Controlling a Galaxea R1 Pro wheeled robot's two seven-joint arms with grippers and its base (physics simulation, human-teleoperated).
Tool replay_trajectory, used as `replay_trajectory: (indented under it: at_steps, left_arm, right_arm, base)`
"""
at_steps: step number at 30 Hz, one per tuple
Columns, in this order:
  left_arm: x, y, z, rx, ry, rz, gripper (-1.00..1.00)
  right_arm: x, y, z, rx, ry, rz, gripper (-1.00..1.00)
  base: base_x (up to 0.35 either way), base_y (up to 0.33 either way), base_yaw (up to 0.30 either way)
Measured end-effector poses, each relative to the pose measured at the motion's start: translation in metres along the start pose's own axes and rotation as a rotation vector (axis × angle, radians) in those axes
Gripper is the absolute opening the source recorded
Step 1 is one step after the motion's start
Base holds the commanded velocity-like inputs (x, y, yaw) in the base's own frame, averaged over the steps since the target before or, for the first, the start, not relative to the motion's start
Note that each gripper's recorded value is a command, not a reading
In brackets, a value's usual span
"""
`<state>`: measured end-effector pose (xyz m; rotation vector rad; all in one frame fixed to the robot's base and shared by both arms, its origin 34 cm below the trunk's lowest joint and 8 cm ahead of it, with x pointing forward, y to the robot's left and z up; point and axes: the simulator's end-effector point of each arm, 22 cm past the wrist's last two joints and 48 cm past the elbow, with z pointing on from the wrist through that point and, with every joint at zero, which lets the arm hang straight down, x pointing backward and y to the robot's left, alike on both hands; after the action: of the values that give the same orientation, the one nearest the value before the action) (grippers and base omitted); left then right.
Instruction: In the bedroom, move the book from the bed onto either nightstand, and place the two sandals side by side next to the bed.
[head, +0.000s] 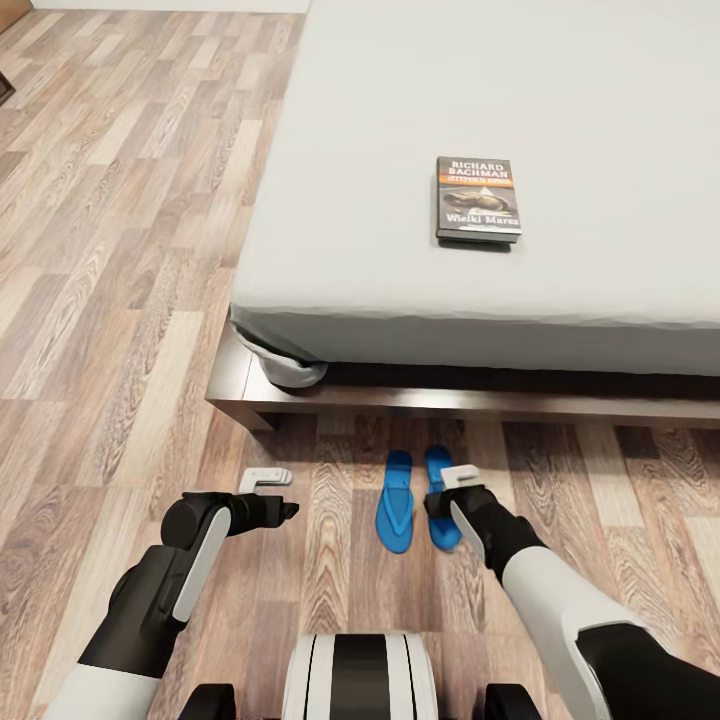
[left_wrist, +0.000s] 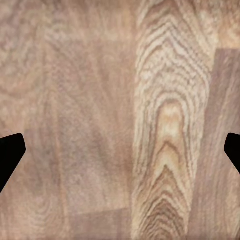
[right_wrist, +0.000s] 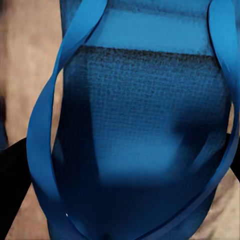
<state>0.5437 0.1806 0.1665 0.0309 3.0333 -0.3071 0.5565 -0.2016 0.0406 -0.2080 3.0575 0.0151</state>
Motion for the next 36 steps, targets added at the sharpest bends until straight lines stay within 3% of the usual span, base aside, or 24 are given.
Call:
replay_trajectory:
  at_steps: [8, 36]
  left_arm:
    - [0.005, 0.001, 0.005, -0.001, 0.012, -0.002, 1.0]
    - [0.014, 0.003, 0.016, 0.0, 0.037, -0.005, 1.0]
  right_arm:
    - [-0.008, 0.012, 0.003, -0.016, -0.004, -0.004, -1.0]
    - [-0.006, 0.011, 0.013, -0.015, 0.007, -0.004, -1.0]
  base:
    - [0.0, 0.0, 0.0]
    - [0.0, 0.0, 0.0]
